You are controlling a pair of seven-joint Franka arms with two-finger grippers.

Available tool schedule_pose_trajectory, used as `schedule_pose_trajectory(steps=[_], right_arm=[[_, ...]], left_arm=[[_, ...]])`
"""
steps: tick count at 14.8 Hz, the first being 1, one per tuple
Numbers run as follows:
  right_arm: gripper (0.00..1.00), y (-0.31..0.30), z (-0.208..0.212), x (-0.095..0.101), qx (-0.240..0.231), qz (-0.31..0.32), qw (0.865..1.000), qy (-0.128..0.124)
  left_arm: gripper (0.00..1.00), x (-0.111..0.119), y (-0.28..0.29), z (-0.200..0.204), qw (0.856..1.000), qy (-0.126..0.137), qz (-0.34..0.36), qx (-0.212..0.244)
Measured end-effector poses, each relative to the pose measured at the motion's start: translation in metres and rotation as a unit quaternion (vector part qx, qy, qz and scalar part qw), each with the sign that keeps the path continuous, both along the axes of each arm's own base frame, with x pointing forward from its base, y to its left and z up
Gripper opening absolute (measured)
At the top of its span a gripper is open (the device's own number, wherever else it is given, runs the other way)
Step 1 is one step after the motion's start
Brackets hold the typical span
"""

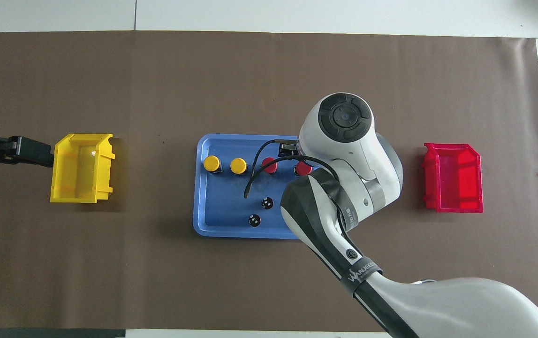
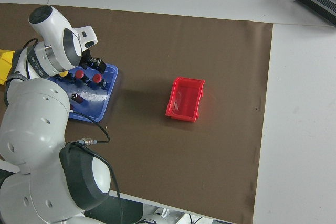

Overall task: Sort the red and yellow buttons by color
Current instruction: 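Reach into the blue tray and grasp a red button with the right gripper, then carry the red button to the red bin while the left gripper reaches out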

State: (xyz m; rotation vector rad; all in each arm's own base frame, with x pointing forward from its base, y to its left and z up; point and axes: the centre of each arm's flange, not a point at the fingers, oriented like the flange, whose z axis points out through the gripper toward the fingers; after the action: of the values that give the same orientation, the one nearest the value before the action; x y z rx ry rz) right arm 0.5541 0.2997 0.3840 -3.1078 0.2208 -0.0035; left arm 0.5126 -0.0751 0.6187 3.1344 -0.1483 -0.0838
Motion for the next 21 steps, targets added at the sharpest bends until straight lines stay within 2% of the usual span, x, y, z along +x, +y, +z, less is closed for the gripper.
schedule_pose_trajectory(steps=[3, 9, 17, 18, 19, 20, 21], right_arm=[[0.77, -0.001, -0.011, -0.012, 0.002, 0.003, 1.0, -0.005], [0.75, 0.01, -0.026, -0.025, 0.003, 0.017, 1.0, -0.009], [0.74, 0.008, -0.035, -0.02, -0.009, 0.031, 0.999, -0.027], [0.72, 0.008, -0.034, -0.019, -0.008, 0.031, 0.999, -0.03], [0.65, 0.007, -0.034, -0.019, -0.007, 0.03, 0.999, -0.033], [0.65, 0.007, -0.033, -0.018, -0.007, 0.03, 0.999, -0.033], [0.61, 0.007, -0.033, -0.018, -0.007, 0.03, 0.999, -0.034]], left_arm=[[1.0, -0.003, 0.003, -0.005, 1.0, 0.005, 0.003, 0.001], [1.0, -0.006, 0.014, -0.007, 1.0, 0.004, 0.014, 0.001], [1.0, -0.008, 0.014, -0.014, 1.0, 0.0, 0.013, 0.001], [1.0, -0.009, 0.014, -0.013, 1.0, 0.0, 0.013, 0.001], [1.0, -0.01, 0.014, -0.013, 1.0, -0.001, 0.013, 0.001], [1.0, -0.01, 0.014, -0.013, 1.0, -0.003, 0.013, 0.001], [1.0, -0.01, 0.014, -0.015, 1.0, -0.004, 0.013, 0.001]])
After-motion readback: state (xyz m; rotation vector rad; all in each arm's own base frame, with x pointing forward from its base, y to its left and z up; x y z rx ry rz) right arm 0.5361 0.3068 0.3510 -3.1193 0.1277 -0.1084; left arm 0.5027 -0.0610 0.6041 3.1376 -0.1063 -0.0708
